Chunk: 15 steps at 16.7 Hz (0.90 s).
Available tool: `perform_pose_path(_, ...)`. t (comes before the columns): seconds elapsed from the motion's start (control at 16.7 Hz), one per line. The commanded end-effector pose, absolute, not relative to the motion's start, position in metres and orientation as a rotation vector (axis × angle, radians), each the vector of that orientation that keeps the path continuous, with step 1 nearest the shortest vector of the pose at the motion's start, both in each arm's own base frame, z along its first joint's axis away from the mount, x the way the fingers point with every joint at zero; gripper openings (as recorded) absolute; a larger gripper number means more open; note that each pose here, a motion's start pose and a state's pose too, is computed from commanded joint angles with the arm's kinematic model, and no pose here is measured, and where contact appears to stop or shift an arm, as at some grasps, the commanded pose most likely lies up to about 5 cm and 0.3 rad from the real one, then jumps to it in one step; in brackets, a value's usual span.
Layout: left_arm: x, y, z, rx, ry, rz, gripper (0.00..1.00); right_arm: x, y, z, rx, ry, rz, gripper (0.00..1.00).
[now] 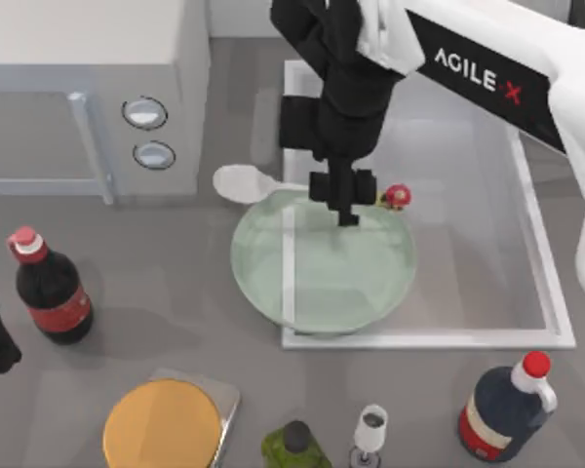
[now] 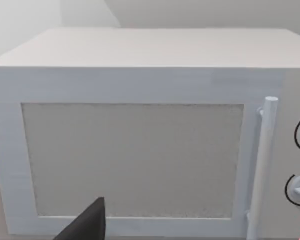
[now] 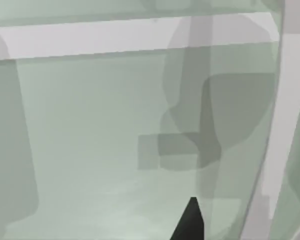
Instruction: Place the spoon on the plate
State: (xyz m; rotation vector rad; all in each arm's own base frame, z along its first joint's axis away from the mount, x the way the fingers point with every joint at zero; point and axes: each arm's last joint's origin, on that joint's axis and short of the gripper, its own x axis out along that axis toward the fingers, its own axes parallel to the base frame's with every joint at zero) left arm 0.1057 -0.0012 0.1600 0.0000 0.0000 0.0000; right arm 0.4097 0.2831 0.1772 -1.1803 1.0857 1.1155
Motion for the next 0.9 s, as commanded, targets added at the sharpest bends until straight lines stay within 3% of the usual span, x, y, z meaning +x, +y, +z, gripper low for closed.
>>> perform_pose_path(0.72, 0.106, -0.001, 0.160, 0.000, 0.000, 0.000, 1.00, 0.391, 0.301, 0.135, -1.224, 1.169, 1.249, 0.00)
perform_pose_path(0.9, 0.106, -0.001, 0.160, 0.000, 0.000, 0.000, 1.00, 0.391, 0.301, 0.135, -1.224, 1.169, 1.249, 0.23)
